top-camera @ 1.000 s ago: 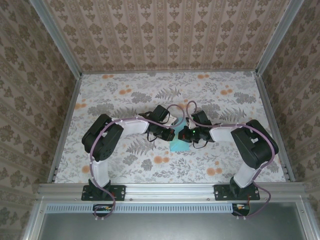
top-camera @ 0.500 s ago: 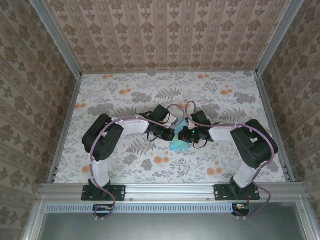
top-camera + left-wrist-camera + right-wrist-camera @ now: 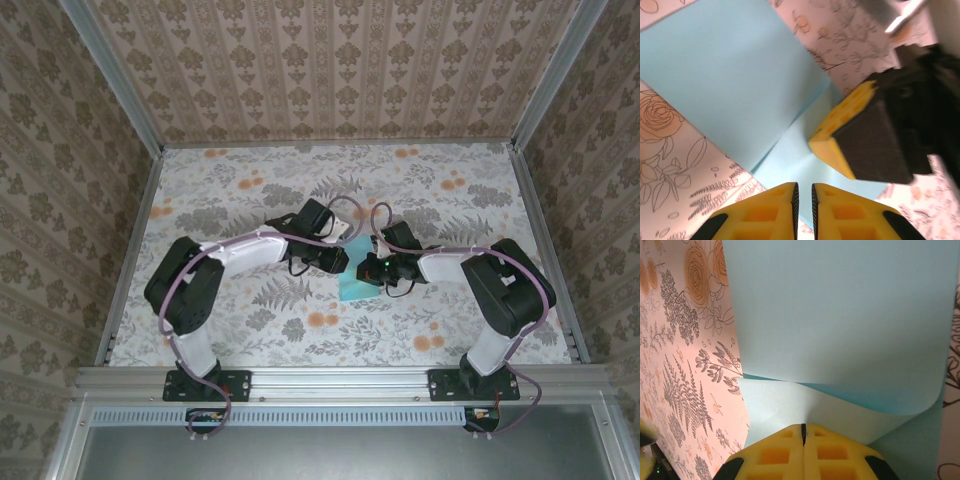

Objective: Fold a paper plane with a square sheet of paper (fold left side to right side)
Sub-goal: Fold the triangle a second time at the center of the table.

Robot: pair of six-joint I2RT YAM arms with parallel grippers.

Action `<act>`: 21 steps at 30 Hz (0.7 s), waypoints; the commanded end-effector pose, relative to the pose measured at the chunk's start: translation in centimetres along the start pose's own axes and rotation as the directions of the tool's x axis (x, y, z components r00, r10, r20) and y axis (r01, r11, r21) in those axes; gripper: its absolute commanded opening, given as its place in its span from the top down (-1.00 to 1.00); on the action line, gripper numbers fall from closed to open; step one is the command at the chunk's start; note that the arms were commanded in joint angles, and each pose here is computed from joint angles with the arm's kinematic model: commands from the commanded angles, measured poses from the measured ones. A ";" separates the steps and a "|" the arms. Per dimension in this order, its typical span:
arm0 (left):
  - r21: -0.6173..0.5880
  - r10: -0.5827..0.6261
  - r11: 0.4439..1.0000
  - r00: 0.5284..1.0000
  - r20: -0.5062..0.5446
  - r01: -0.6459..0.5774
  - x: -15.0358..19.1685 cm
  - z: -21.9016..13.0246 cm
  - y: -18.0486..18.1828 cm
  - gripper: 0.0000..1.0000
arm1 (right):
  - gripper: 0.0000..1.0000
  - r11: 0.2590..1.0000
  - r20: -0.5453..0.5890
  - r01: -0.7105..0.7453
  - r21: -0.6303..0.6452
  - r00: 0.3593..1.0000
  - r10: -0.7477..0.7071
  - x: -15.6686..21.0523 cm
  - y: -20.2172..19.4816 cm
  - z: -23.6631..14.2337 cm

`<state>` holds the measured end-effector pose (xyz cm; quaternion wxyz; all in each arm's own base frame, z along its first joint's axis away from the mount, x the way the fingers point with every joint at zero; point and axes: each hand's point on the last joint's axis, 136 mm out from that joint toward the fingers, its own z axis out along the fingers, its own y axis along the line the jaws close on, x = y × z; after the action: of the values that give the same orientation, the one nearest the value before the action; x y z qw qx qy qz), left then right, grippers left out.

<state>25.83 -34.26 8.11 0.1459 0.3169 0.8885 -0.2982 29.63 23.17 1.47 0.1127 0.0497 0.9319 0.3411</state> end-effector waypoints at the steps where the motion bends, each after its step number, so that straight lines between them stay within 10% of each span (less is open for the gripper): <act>1: 0.120 -0.052 0.991 0.999 -0.011 0.053 1.0 -1.0 -2.0 0.67 | 0.98 0.992 -0.069 -0.038 0.121 0.997 0.046 2.4 -3.3 0.6; 8: 0.318 -0.131 0.937 0.989 -0.074 0.148 2.8 0.3 -5.3 0.68 | 0.98 0.992 -0.069 -0.036 0.121 0.997 0.045 2.4 -3.3 0.6; 21: 0.283 -0.132 0.942 0.974 -0.183 0.181 5.0 3.9 -4.8 0.67 | 0.98 0.991 -0.079 -0.034 0.126 0.996 0.045 2.6 -3.4 0.5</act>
<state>19.31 -36.65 4.71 0.0060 0.2791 0.8688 -0.4090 29.62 23.16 1.46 0.1125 0.0494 0.9320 0.3409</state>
